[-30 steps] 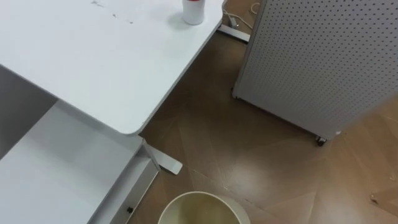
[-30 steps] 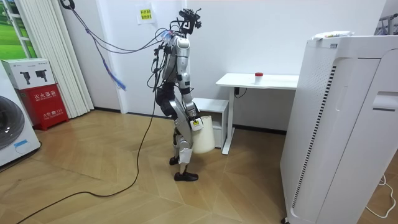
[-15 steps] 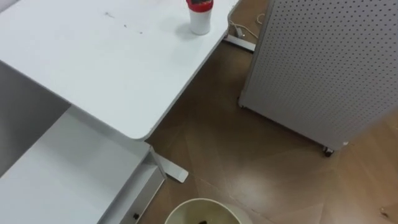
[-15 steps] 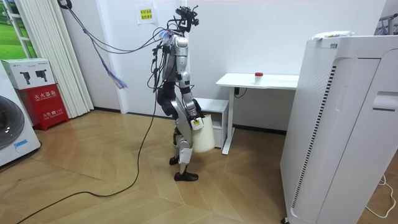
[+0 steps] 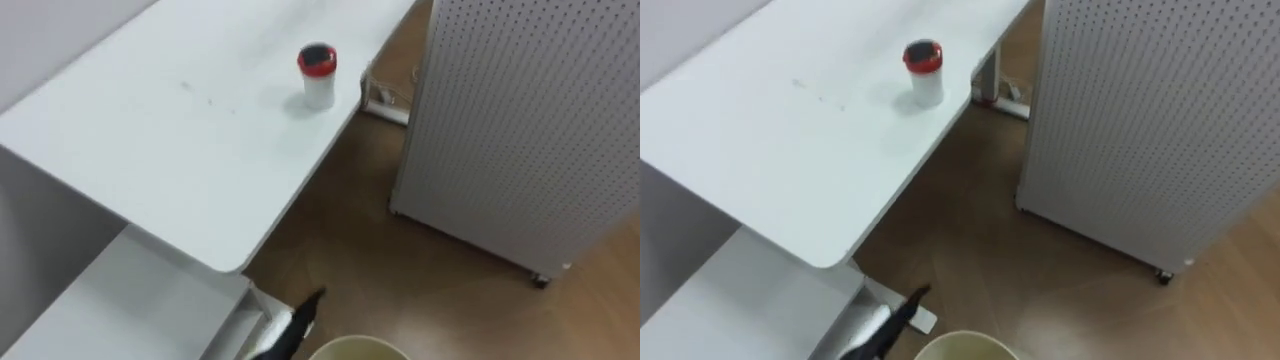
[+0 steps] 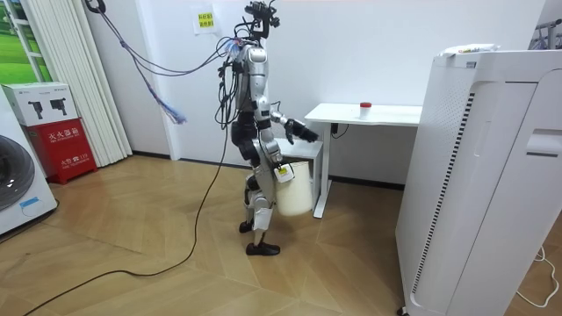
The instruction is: Pick garbage
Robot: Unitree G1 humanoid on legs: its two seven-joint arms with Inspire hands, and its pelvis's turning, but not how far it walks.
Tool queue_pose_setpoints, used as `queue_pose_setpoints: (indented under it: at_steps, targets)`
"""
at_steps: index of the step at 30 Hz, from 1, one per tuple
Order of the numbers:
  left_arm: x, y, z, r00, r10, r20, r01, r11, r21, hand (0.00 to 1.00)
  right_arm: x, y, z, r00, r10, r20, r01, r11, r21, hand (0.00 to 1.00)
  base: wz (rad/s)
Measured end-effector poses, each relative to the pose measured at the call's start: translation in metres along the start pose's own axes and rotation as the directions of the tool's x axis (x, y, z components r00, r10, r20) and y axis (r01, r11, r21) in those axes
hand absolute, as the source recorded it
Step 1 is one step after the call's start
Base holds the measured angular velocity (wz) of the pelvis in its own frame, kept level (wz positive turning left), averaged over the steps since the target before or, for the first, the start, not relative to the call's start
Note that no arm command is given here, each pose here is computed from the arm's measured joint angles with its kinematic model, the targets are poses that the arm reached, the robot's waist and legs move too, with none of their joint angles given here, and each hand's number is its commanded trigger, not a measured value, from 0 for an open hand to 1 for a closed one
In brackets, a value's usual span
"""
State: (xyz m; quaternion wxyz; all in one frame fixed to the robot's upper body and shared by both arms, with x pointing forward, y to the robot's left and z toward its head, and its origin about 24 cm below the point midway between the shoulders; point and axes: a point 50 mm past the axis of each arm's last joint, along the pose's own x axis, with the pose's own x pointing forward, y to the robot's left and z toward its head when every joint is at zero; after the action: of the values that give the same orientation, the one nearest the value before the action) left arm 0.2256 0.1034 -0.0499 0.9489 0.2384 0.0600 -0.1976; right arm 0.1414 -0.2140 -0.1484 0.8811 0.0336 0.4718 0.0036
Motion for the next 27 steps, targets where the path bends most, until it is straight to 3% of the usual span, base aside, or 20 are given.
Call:
queue_pose_setpoints:
  at_steps: [6,14,19,27]
  targets:
    - [0.003,0.009,0.039,0.978,0.085,0.188,-0.080,0.996,-0.034,0.00,-0.003,0.000,-0.008,1.000,0.012,-0.011,-0.012,1.000,-0.022,1.00,0.00]
    - [0.001,0.017,0.052,0.961,0.108,0.253,-0.104,0.994,-0.028,0.00,-0.006,-0.001,-0.018,0.999,0.017,-0.030,-0.018,1.000,-0.009,1.00,0.01]
    - [0.000,0.025,0.077,0.924,0.145,0.355,-0.136,0.989,-0.049,0.00,-0.007,-0.001,-0.020,0.999,0.015,-0.046,-0.016,1.000,-0.015,1.00,-0.06]
    - [-0.001,0.031,0.085,0.905,0.176,0.389,-0.165,0.984,-0.060,0.00,-0.006,-0.001,-0.019,0.999,0.016,-0.047,-0.017,1.000,-0.012,1.00,-0.08]
